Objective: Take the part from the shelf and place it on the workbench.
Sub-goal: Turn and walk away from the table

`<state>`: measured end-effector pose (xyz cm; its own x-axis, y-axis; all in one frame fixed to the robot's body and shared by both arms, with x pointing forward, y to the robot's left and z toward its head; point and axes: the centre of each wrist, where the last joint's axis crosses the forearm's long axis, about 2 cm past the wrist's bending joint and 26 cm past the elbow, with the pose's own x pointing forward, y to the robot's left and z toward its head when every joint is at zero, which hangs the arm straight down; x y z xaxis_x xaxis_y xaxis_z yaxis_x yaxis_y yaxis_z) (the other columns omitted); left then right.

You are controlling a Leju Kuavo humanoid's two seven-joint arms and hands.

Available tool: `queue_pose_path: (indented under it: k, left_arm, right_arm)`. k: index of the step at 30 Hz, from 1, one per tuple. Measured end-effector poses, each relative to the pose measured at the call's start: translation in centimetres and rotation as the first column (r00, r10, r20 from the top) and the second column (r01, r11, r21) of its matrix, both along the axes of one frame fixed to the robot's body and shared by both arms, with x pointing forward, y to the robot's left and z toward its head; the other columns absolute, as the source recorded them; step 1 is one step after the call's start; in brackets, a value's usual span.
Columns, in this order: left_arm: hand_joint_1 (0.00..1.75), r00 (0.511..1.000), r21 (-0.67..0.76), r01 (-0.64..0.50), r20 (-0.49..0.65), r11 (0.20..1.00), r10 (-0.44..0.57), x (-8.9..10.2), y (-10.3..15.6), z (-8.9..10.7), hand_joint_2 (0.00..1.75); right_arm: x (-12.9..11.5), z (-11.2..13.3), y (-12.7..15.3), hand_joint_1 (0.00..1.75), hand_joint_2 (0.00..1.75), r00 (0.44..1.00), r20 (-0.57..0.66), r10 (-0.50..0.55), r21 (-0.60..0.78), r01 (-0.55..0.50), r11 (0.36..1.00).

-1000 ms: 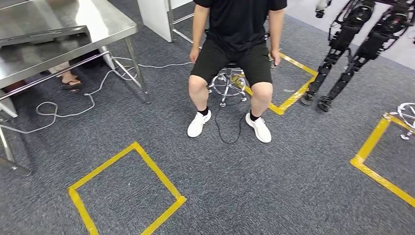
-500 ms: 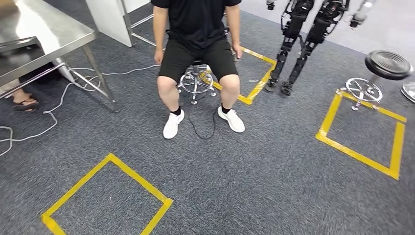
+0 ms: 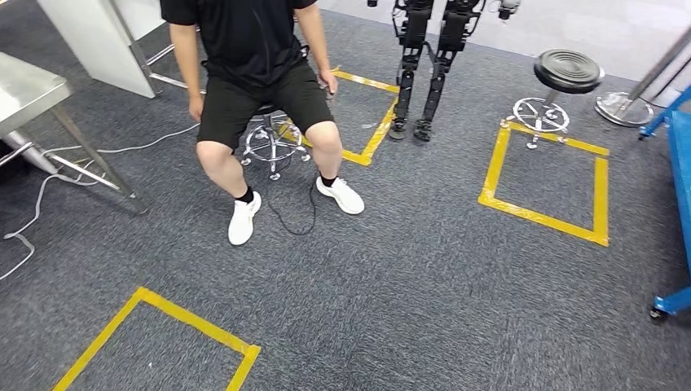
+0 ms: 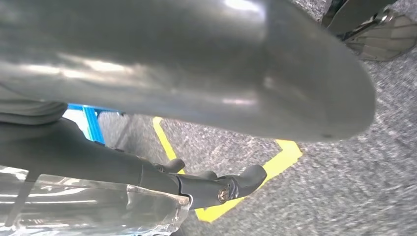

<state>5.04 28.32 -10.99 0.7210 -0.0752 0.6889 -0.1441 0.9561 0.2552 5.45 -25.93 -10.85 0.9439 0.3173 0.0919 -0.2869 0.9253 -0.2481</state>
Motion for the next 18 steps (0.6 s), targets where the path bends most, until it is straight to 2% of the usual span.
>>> queue_pose_path:
  k: [10,18]
  left_arm:
    - [0.0,1.0,0.013,-0.01,-0.001,1.0,0.01,0.16,0.04,0.03,0.0]
    - [0.0,0.996,0.034,-0.075,-0.043,0.997,0.076,-0.03,0.31,0.02,0.0]
  right_arm:
    - [-0.09,0.0,0.23,0.0,0.0,1.0,-0.001,0.014,0.001,-0.014,1.0]
    - [0.15,0.06,0.61,0.0,0.0,0.997,-0.004,0.073,0.0,-0.073,0.997]
